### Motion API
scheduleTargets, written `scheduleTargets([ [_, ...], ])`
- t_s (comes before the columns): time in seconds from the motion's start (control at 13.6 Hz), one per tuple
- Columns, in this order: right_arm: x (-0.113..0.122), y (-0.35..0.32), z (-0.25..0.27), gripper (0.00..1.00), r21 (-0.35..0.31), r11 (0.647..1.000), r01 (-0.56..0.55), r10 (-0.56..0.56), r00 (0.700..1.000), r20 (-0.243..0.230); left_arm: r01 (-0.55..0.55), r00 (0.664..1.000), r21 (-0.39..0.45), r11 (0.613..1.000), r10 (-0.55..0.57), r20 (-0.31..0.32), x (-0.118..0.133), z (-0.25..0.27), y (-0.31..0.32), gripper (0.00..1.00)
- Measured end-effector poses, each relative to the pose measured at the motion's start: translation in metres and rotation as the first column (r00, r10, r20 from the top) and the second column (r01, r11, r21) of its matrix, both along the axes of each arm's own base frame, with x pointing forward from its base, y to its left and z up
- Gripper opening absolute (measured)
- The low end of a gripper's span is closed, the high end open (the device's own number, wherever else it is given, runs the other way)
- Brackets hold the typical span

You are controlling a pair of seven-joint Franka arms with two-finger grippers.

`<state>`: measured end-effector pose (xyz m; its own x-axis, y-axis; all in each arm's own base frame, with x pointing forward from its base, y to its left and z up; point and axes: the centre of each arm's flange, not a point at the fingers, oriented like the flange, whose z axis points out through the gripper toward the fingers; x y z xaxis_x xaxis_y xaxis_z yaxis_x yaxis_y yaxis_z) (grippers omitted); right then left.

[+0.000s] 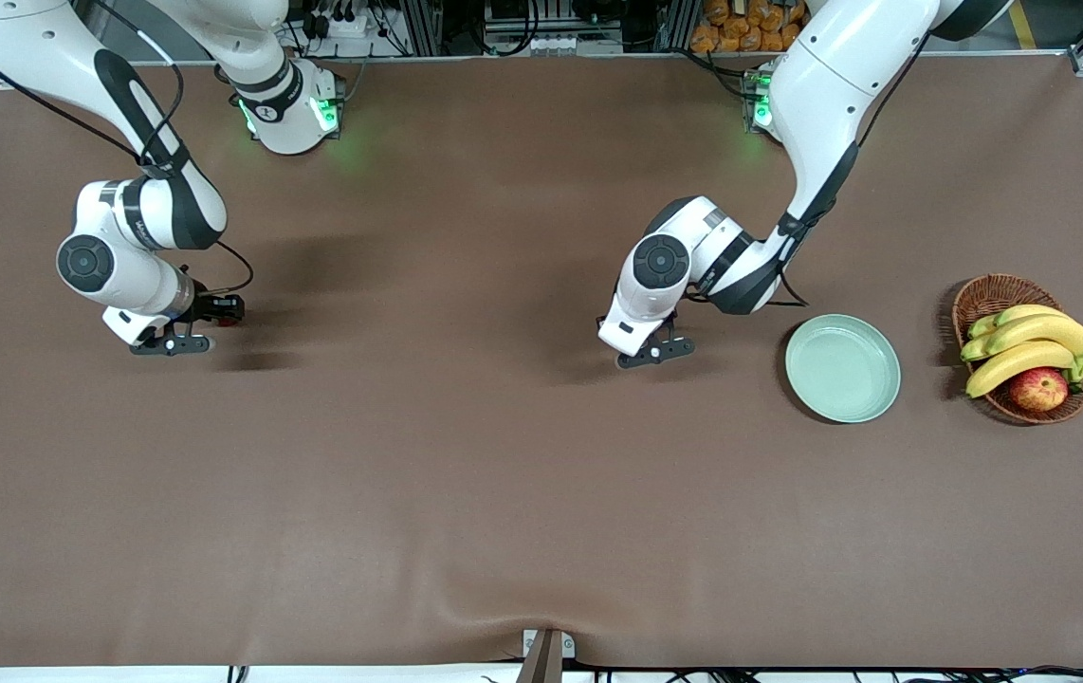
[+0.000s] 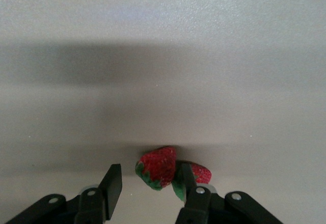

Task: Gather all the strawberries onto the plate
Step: 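Carry the strawberry with the left gripper onto the green plate, release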

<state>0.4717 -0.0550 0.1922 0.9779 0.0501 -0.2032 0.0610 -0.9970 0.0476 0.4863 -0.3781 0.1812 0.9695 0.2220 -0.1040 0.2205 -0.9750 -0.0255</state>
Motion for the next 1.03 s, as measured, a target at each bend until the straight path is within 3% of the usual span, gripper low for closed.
scheduleTargets([
  [0.29,0.000,0.001,-0.001,0.55,0.001,1.000,-0.001,0.001,1.000,-0.002,-0.070,0.997,0.060,0.996,0.069,0.015,0.035,0.047,0.044,0.32],
  [0.52,-0.003,0.002,-0.007,0.45,0.005,1.000,-0.002,0.002,1.000,-0.016,-0.164,0.986,0.105,0.981,0.160,0.045,0.063,0.103,0.100,0.32],
  [0.74,-0.006,0.003,-0.017,0.41,0.013,1.000,-0.003,0.003,0.999,-0.034,-0.215,0.976,0.106,0.971,0.211,0.048,0.094,0.114,0.176,0.32],
  [0.96,-0.003,0.006,-0.015,0.08,0.013,1.000,-0.008,0.008,1.000,-0.026,-0.188,0.982,0.108,0.976,0.188,0.007,0.113,0.105,0.263,0.32],
  [1.03,0.001,0.009,-0.011,0.02,0.013,1.000,-0.015,0.015,1.000,-0.021,-0.174,0.984,0.103,0.979,0.176,-0.005,0.118,0.102,0.294,0.32],
])
